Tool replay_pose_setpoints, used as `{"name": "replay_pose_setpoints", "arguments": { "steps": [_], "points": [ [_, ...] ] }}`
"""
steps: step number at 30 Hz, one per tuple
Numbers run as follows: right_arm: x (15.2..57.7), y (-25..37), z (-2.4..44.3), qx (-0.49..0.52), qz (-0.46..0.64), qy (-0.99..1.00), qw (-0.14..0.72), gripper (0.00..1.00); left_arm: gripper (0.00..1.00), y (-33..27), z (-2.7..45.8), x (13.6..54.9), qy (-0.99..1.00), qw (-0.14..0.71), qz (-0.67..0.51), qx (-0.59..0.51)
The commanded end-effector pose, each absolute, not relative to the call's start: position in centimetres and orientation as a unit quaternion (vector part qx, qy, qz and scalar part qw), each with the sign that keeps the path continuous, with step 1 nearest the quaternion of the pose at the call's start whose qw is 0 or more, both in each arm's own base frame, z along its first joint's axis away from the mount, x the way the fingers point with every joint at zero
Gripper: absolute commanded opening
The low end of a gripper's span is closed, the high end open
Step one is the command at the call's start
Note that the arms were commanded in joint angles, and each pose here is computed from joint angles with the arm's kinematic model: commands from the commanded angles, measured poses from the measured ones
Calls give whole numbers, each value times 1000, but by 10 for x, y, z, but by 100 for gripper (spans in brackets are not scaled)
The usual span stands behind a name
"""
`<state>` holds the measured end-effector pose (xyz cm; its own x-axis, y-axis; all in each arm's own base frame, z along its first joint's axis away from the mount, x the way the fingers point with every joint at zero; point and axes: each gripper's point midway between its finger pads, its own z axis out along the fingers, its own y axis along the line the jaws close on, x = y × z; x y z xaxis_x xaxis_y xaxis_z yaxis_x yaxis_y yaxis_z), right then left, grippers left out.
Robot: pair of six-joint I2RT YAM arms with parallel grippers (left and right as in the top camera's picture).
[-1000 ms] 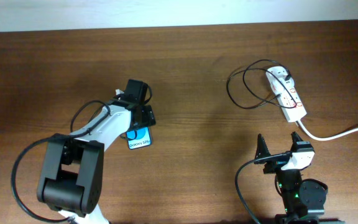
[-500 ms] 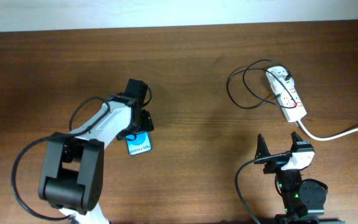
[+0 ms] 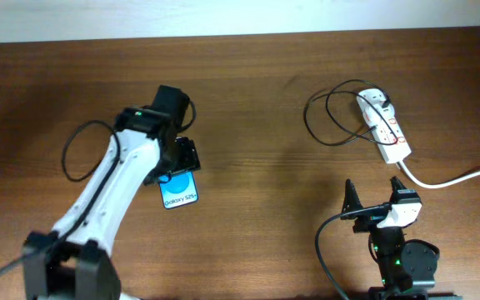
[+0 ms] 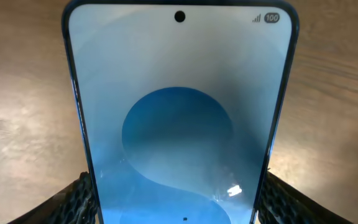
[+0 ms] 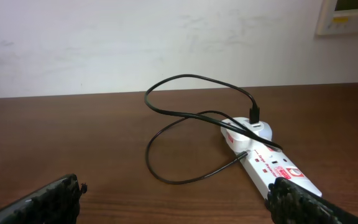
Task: Plug charger to phone and switch on socket
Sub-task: 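Grasp the phone's bottom edge with the left gripper and lift it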
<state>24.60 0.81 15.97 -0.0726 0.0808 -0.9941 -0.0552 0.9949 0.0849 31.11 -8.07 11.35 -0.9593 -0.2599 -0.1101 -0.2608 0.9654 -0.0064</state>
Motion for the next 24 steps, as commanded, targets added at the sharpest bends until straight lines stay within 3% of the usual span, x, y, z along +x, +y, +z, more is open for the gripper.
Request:
{"name": "replay_pose_setpoints", "arguments": {
  "steps": [1, 24],
  "points": [
    [246, 9, 157, 8, 53, 733, 679, 98, 52, -81, 142, 305, 988, 82, -12, -132],
    [246, 9, 157, 8, 53, 732, 679, 98, 49, -101, 194, 238, 987, 54, -105, -113]
  ]
}}
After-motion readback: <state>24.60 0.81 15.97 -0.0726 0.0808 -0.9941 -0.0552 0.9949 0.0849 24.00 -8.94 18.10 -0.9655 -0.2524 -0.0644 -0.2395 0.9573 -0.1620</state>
